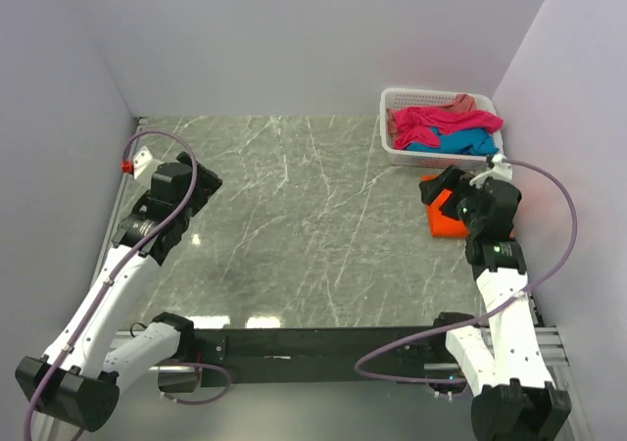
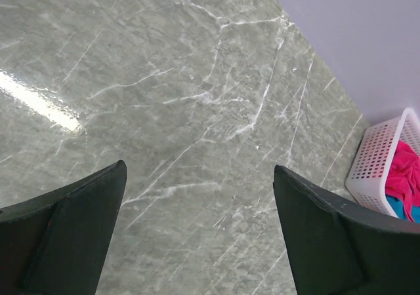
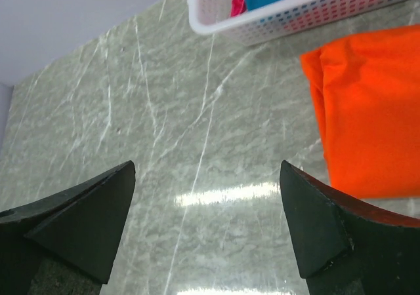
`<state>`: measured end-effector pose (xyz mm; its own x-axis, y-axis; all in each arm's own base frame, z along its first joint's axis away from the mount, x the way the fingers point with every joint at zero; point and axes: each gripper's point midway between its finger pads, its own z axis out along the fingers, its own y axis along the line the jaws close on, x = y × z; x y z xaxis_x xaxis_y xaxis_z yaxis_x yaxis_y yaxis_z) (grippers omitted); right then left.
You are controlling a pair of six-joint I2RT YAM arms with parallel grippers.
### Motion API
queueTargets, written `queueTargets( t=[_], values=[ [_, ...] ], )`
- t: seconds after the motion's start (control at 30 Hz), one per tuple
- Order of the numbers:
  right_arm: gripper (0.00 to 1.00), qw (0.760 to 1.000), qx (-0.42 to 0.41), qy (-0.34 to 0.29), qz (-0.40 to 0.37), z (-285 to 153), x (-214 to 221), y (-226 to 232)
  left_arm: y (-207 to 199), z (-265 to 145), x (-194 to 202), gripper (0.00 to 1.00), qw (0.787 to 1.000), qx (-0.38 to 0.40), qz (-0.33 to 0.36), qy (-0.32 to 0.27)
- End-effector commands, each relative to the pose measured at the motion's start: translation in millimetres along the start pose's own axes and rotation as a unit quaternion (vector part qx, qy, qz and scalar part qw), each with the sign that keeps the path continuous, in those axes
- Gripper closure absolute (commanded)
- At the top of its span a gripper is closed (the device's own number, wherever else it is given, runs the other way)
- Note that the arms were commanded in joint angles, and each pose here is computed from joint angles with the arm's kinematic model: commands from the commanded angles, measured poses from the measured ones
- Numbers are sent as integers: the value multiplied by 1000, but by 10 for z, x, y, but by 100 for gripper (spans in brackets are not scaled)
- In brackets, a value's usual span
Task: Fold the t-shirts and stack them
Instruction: Grab the tshirt from the pile
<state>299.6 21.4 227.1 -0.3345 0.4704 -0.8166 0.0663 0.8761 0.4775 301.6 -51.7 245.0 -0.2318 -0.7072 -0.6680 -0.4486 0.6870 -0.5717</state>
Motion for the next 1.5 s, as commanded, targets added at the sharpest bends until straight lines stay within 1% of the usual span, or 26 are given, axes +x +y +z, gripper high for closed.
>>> queueTargets(
  t=[0.0,0.07,0.1,0.13,0.17,0.23,0.27,0.3,0.33,0.37,0.4,0.43,0.47,0.6,0.63,0.67,0.73,0.77,0.8,0.9,1.03,1.13,1.2,1.23,1.37,1.47],
  values=[
    [3,998,8,-61,0,84,-514,92,-139,62,-37,1,1000,19,0,-8],
    [3,997,-1,-72,-4,146,-686,175,-124,121,-8,1,1000,12,6,-6],
    [3,998,1,-60,-4,279,-695,159,-120,147,9,1,1000,10,8,-4],
    [7,998,4,-58,-7,344,-746,163,-121,163,22,1,1000,9,13,-2],
    [14,999,13,-52,-12,497,-841,175,-128,195,60,0,1000,7,17,5],
    [14,998,46,-44,-28,688,-935,118,-136,236,105,1,1000,8,22,13],
    [14,996,48,-58,-43,752,-1160,229,-107,285,180,0,999,4,28,24],
    [13,996,75,-15,-48,1026,-993,87,-111,304,233,1,999,7,32,33],
    [13,995,83,-7,-57,1136,-1016,76,-80,334,270,1,999,3,37,37],
    [13,993,97,-27,-68,1214,-1269,116,-39,372,307,1,998,-8,40,41],
    [13,990,117,14,-75,1488,-1068,-11,2,399,326,1,998,-18,44,41],
    [13,989,122,20,-86,1609,-1084,-17,14,412,328,0,998,-23,45,41],
    [13,986,129,34,-99,1836,-1100,-46,39,440,358,1,997,-31,48,46],
    [13,977,156,55,-135,2388,-1156,-139,34,498,390,1,996,-38,55,53],
    [13,975,151,65,-146,2512,-1074,-35,31,511,391,1,996,-40,57,53],
    [13,972,159,69,-159,2706,-1081,-72,32,519,389,0,996,-42,58,52],
    [13,970,158,71,-171,2904,-1050,-53,41,529,394,1,996,-45,58,53],
    [13,969,152,57,-185,2971,-1166,9,53,542,400,0,996,-48,58,52],
    [13,966,157,68,-194,3145,-1005,-78,58,545,405,1,996,-50,59,53],
    [13,960,143,71,-228,3348,-841,-22,67,549,404,1,996,-52,59,52],
    [14,956,148,82,-240,3420,-641,-13,84,544,391,0,995,-56,58,49],
    [22,956,160,89,-230,3441,-555,-93,93,528,371,1,996,-57,58,45],
    [34,954,167,95,-230,3448,-516,-125,107,524,367,0,996,-58,58,43],
    [38,953,172,96,-231,3451,-502,-151,113,518,365,0,996,-59,58,42],
    [34,943,204,102,-241,3447,-482,-298,146,503,345,0,995,-66,57,38],
    [35,939,210,109,-251,3475,-423,-362,120,493,357,1,996,-58,54,41]
  ],
)
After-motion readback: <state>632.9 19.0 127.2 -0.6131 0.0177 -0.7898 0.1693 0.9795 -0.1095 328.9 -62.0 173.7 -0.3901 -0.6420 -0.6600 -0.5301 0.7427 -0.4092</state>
